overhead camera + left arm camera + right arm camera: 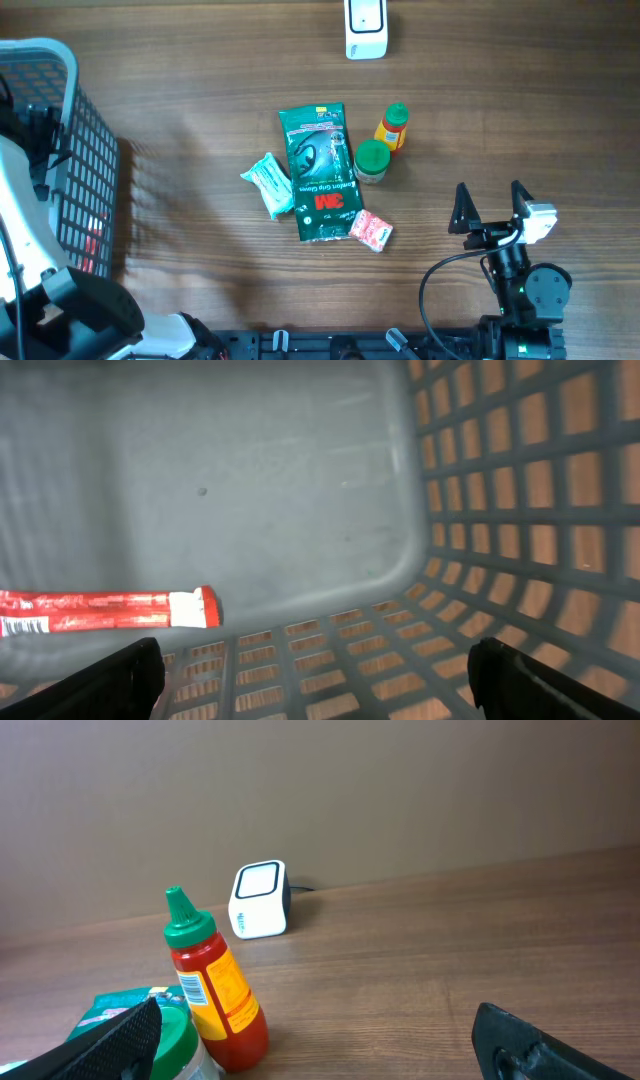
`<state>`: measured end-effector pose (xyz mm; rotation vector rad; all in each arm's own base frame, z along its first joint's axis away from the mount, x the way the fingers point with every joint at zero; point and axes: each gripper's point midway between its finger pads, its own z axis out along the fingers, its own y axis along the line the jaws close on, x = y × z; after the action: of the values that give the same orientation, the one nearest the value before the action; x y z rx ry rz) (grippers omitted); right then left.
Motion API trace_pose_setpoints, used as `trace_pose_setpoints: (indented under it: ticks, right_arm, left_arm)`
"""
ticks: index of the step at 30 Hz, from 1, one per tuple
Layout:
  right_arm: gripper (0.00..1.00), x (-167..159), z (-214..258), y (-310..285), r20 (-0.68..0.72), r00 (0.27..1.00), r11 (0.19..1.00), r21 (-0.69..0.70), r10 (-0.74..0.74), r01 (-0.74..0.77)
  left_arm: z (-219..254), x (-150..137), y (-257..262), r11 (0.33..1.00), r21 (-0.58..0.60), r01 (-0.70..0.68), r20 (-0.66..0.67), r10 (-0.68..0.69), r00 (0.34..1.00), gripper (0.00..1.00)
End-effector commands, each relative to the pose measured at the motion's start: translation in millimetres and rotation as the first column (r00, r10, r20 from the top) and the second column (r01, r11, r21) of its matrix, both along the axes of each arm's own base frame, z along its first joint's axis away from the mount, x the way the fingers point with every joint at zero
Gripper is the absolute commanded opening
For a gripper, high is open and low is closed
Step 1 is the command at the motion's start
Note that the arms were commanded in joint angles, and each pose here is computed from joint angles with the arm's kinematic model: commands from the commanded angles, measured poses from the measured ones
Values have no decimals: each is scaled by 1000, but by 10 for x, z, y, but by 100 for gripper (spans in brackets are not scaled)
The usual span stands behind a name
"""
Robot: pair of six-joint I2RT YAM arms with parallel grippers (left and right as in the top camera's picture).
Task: Scan the item barcode
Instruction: 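Reach the left gripper into the basket and grasp the red snack stick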
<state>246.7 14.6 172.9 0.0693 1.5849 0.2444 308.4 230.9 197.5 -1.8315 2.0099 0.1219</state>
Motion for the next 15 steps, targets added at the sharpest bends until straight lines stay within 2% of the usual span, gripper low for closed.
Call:
trace_pose_setpoints:
  ticks: [1,4,8,11,15]
  right_arm:
    - [100,4,3,-39,1,1000,1000,11,-21,21]
    - [100,4,3,-39,1,1000,1000,11,-21,21]
    - [100,4,3,-39,1,1000,1000,11,-21,21]
    - [100,4,3,-39,1,1000,1000,11,-21,21]
    - [100,4,3,-39,1,1000,1000,11,-21,21]
  left_arm:
    - [-175,-191,0,983,-79,-168,-52,164,985,100]
    - [-286,-522,45,907,-118,-405,-117,392,912,100]
    - [-476,-928,130,705,-138,-695,-161,677,719,100]
    - [-687,-1180,96,548,-144,-824,-209,797,566,100]
    - [-992,-1393,-50,413,-122,-902,-269,862,431,100]
